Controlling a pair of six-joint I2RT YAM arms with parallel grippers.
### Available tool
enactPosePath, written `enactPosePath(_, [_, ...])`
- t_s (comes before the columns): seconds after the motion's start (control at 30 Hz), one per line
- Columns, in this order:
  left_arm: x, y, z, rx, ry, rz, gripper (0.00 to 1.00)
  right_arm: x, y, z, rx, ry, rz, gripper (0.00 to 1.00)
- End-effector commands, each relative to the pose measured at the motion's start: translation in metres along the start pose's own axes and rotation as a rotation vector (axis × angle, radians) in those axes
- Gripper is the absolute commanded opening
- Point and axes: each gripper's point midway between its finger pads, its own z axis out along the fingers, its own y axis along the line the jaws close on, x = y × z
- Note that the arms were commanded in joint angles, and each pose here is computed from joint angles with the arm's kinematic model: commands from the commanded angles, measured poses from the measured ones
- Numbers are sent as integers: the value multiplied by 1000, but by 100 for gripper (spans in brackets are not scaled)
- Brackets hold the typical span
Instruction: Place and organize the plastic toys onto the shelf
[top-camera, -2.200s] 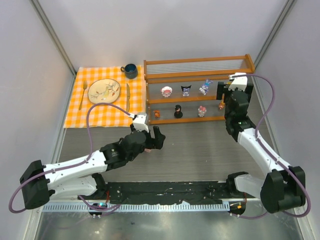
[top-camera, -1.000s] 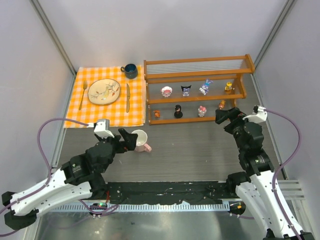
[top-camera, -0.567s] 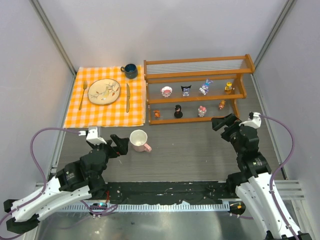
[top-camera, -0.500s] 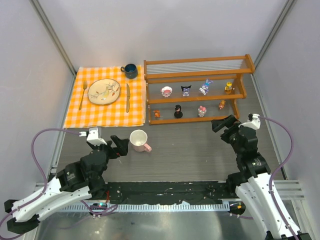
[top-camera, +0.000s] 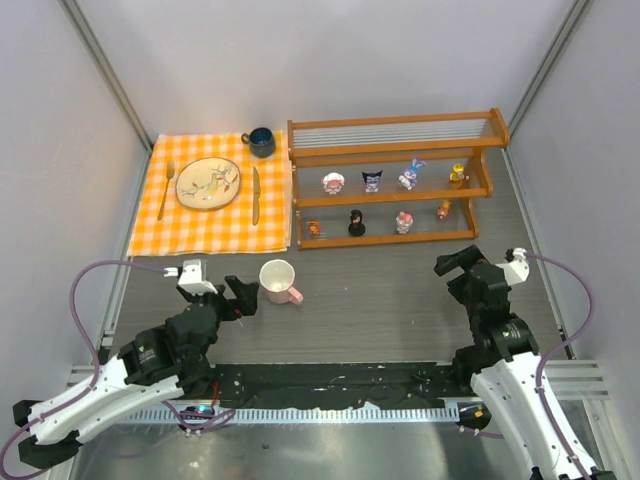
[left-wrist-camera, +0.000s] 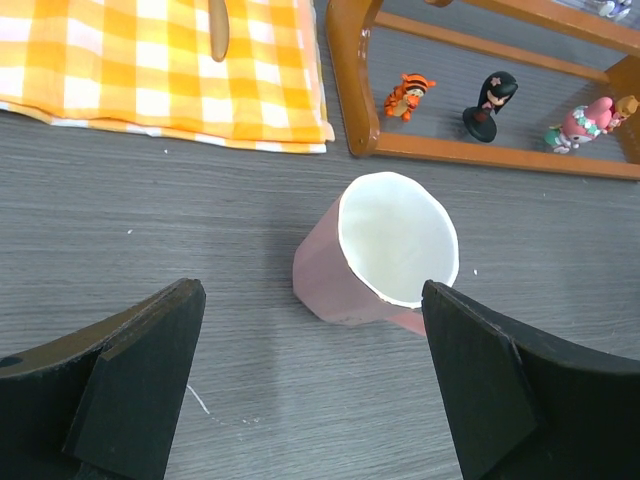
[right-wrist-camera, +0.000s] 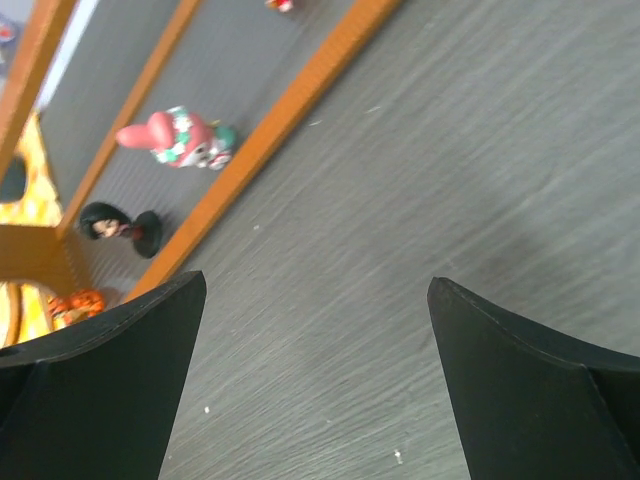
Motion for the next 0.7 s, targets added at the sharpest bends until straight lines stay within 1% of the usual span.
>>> enactPosePath(0.0, [-11, -1, 1, -3, -44, -18, 95, -17, -36, -5, 187, -114, 95, 100])
enactPosePath(0.03, [-11, -1, 1, -1, -46, -21, 95, -27, -41, -8, 228, -159, 102, 100])
enactPosePath(0.13, [-13, -1, 0, 1, -48, -25, 95, -33, -48, -12, 282, -177, 92, 100])
enactPosePath(0.2, [-15, -1, -1, 4, -55, -32, 95, -31, -45, -12, 275, -154, 66, 100])
enactPosePath(0.23, [-15, 0, -1, 0, -57, -31, 95, -24, -38, -11, 236, -109, 50, 100])
enactPosePath(0.27, [-15, 0, -1, -2, -59, -34, 95, -22, -25, -9, 174, -90, 39, 100])
enactPosePath(0.3, [-16, 1, -2, -4, -62, -36, 96, -19, -18, -9, 126, -65, -15, 100])
enactPosePath(0.33, [-17, 1, -2, -5, -65, -38, 96, -13, -14, -7, 89, -41, -28, 99])
enactPosePath(0.37, [-17, 1, -2, -5, -66, -38, 96, -5, 0, -8, 5, 3, -33, 99])
enactPosePath(0.43, [-19, 2, -4, -5, -70, -42, 97, 7, 5, -10, -63, 41, -51, 98])
enactPosePath(0.5, [-22, 3, -6, 2, -81, -56, 98, 20, 25, -17, -204, 99, -67, 97])
enactPosePath(0.53, [-23, 3, -7, 4, -83, -62, 98, 29, 26, -17, -243, 126, -92, 97])
enactPosePath(0.57, [-24, 4, -8, 6, -88, -70, 98, 31, 36, -19, -307, 132, -94, 97])
enactPosePath(0.6, [-24, 5, -8, 6, -90, -73, 98, 43, 48, -28, -399, 196, -106, 97])
enactPosePath(0.67, [-26, 6, -10, 14, -104, -93, 98, 54, 51, -30, -451, 234, -116, 97])
